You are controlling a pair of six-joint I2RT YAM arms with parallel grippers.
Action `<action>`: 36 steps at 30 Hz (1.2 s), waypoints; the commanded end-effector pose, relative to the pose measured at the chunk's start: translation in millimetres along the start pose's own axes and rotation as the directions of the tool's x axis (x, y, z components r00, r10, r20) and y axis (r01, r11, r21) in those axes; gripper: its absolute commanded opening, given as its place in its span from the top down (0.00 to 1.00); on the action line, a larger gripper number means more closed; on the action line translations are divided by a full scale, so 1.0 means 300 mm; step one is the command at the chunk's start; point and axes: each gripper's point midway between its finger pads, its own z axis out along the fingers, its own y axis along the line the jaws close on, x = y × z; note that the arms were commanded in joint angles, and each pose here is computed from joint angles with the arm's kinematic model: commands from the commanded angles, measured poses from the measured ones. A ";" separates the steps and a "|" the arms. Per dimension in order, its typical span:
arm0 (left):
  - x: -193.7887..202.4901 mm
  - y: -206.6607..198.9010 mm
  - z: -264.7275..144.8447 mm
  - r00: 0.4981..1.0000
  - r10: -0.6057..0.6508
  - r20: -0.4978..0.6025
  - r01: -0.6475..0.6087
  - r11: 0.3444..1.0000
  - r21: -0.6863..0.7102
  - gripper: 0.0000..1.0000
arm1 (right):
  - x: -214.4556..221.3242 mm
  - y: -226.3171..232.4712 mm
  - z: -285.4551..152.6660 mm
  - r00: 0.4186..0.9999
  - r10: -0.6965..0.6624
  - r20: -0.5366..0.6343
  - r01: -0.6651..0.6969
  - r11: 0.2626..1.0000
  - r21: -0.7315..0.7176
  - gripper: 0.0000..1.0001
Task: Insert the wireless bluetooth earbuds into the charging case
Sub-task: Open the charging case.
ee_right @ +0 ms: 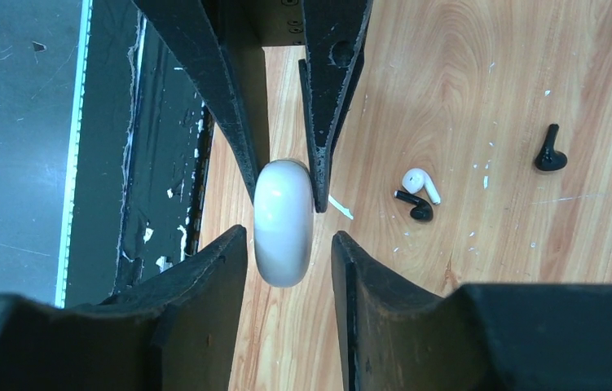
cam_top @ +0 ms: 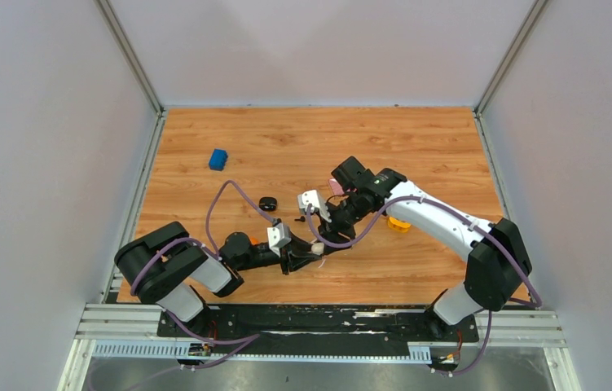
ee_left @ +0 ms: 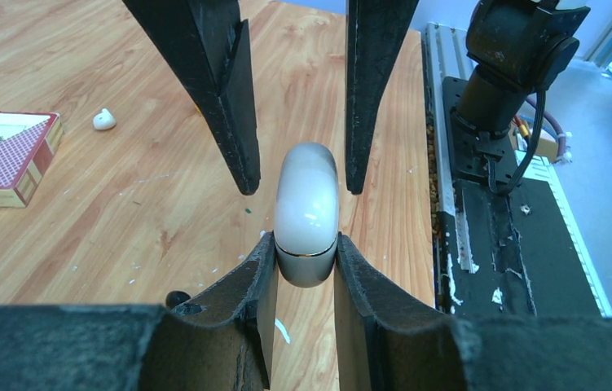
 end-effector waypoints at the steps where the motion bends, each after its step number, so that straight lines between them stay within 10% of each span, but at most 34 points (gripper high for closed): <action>1: -0.113 -0.023 0.022 0.987 0.107 0.121 -0.112 0.993 0.035 1.00 | -0.049 -0.012 -0.008 0.999 -0.021 0.033 0.021 1.000 -0.006 0.56; 36: -0.097 -0.019 0.035 0.988 0.102 0.112 -0.104 0.994 0.011 1.00 | -0.169 -0.029 -0.167 0.988 -0.010 0.151 0.005 0.999 0.036 0.56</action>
